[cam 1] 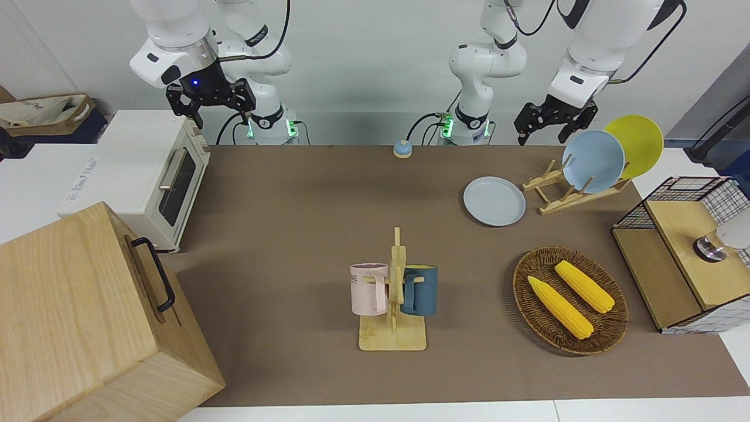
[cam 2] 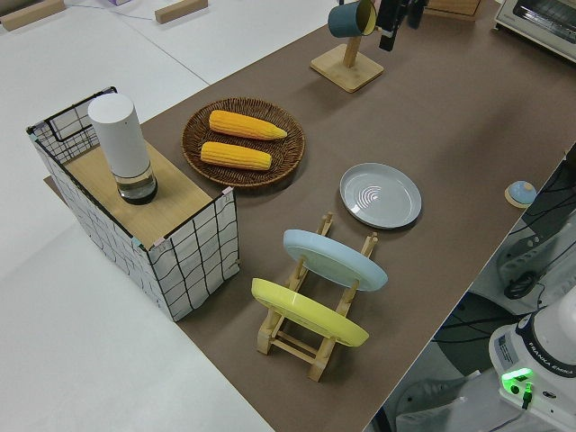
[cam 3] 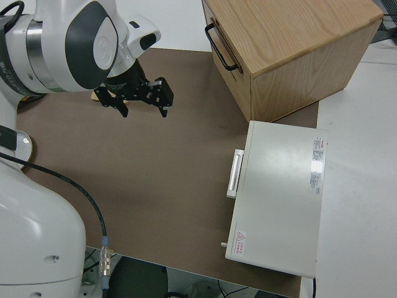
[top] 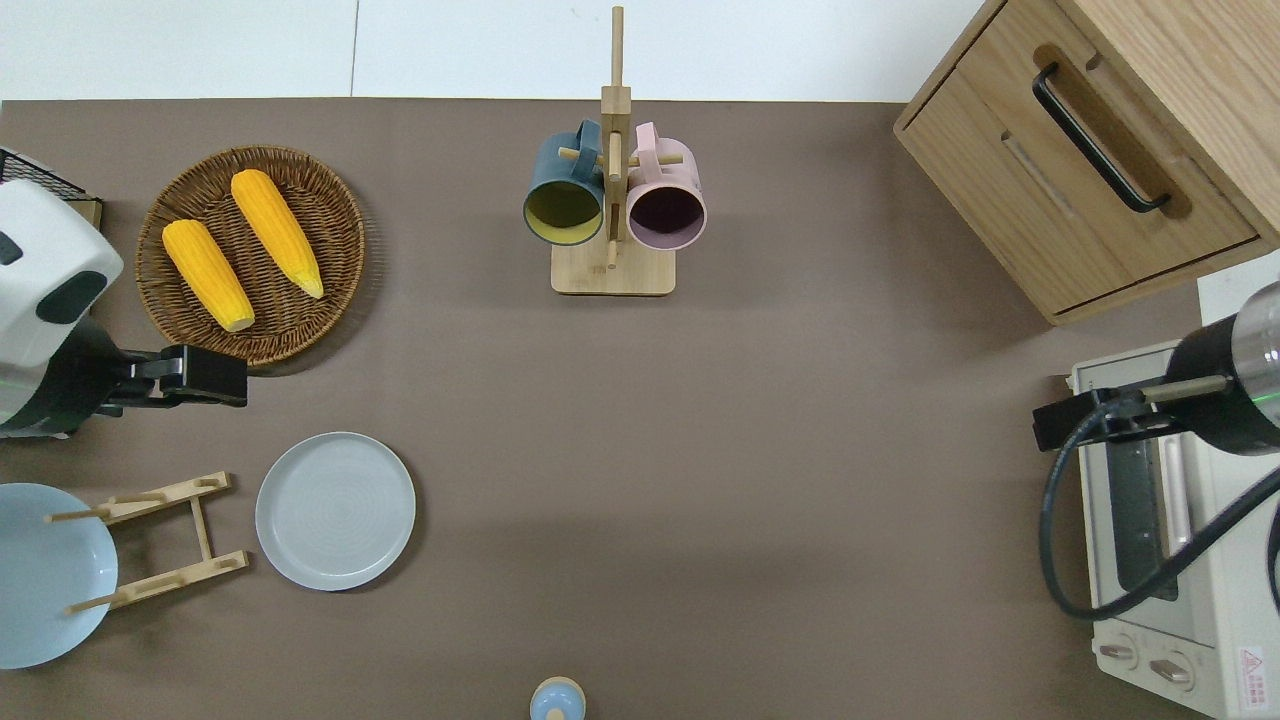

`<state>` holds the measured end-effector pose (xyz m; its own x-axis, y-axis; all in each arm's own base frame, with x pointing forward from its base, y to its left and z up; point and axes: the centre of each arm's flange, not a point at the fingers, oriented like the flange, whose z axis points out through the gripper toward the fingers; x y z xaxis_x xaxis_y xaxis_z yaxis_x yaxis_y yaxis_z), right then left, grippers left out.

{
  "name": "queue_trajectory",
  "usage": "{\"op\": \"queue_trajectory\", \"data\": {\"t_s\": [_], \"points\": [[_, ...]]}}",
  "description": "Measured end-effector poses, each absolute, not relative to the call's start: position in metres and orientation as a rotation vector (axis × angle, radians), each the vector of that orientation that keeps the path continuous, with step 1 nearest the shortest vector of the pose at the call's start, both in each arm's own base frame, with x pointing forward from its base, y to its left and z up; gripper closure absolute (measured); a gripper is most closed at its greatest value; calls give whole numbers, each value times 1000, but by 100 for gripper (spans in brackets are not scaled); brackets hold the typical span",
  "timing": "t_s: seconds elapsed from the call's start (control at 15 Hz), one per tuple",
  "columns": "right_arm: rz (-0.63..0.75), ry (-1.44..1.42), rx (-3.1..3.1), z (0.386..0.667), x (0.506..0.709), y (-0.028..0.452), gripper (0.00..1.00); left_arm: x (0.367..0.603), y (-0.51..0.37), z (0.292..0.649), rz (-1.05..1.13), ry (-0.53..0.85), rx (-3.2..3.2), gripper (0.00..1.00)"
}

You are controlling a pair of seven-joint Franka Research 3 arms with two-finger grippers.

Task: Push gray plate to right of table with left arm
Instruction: 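Lower the left gripper to the edge of the gray plate nearest it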

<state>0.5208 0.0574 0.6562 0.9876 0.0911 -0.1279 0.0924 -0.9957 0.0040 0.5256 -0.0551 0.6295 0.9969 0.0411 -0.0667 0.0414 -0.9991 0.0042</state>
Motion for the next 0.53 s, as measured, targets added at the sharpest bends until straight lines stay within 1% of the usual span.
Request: {"op": "queue_trajectory", "data": {"t_s": [0.27, 0.53], "points": [[-200, 144, 3122, 656, 521, 57, 1, 504, -47, 604, -93, 58, 3136, 0], [-200, 144, 3122, 656, 521, 57, 1, 477, 2, 548, -67, 21, 3116, 0]]}}
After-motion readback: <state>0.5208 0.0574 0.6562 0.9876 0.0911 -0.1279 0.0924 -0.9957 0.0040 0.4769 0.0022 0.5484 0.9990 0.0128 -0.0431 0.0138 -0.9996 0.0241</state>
